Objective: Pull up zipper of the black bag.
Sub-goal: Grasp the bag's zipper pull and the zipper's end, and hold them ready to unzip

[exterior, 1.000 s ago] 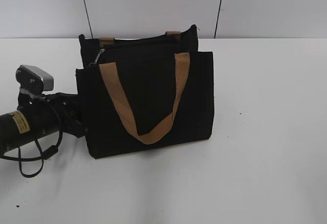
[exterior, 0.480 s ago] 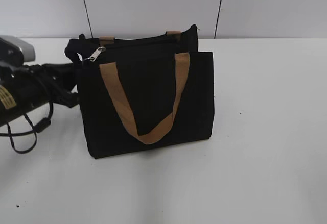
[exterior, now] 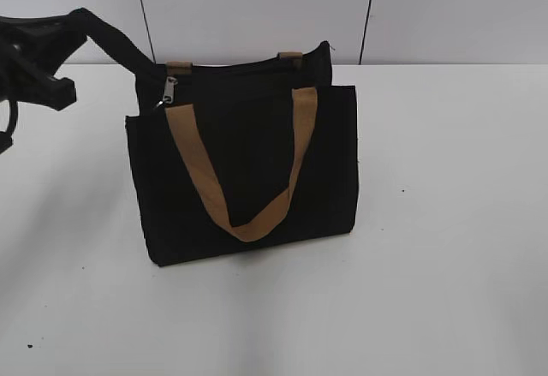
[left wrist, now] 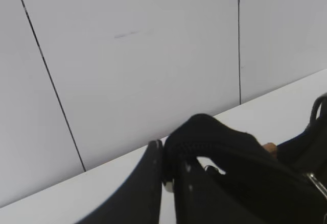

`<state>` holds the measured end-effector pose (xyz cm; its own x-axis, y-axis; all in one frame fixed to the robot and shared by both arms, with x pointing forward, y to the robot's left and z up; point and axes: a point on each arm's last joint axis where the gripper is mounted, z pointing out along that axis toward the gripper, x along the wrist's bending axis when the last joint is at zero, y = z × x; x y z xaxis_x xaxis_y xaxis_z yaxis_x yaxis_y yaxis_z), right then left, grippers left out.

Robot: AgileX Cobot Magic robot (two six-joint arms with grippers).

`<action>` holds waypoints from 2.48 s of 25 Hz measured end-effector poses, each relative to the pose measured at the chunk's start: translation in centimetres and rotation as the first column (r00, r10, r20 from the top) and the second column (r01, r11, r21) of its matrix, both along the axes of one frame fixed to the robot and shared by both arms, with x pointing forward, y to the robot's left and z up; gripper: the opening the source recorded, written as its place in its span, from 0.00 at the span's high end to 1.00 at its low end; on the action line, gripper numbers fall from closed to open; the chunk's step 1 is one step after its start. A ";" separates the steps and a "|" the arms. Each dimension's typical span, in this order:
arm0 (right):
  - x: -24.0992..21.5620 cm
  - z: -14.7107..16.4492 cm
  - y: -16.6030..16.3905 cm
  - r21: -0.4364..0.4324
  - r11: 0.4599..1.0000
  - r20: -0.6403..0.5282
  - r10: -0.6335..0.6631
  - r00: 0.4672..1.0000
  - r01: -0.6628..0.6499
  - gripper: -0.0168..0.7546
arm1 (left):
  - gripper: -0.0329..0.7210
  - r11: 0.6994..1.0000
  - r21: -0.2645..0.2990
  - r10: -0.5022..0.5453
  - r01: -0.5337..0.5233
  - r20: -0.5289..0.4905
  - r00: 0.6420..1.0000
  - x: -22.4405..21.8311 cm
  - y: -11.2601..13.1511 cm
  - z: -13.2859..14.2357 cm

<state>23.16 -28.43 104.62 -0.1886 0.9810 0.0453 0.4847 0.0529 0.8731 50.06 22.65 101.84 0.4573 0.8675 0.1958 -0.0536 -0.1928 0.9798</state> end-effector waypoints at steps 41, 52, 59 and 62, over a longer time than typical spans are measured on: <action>30.6 5.5 27.4 0.327 0.859 -0.436 0.507 0.744 -0.393 0.54 | 0.92 0.995 0.092 0.059 -0.048 -0.127 0.990 -0.1 -0.9 3.2; 33.5 1.1 31.3 0.379 0.862 -0.543 0.501 0.674 -0.336 0.57 | 0.92 0.994 0.097 0.060 -0.046 -0.145 0.988 0.2 -1.0 2.7; 34.6 -1.3 32.3 0.405 0.864 -0.555 0.493 0.671 -0.299 0.57 | 0.92 0.994 0.096 0.058 -0.045 -0.142 0.988 0.2 -1.0 2.7; 34.9 -1.6 32.5 0.412 0.864 -0.547 0.489 0.679 -0.290 0.58 | 0.92 0.994 0.095 0.058 -0.045 -0.141 0.988 0.2 -1.0 2.8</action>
<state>58.04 4.07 103.00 -0.3825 0.7494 0.5404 0.9025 0.1775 0.3925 50.24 21.62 104.59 0.4417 0.8720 0.2110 0.0989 -0.2810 0.9546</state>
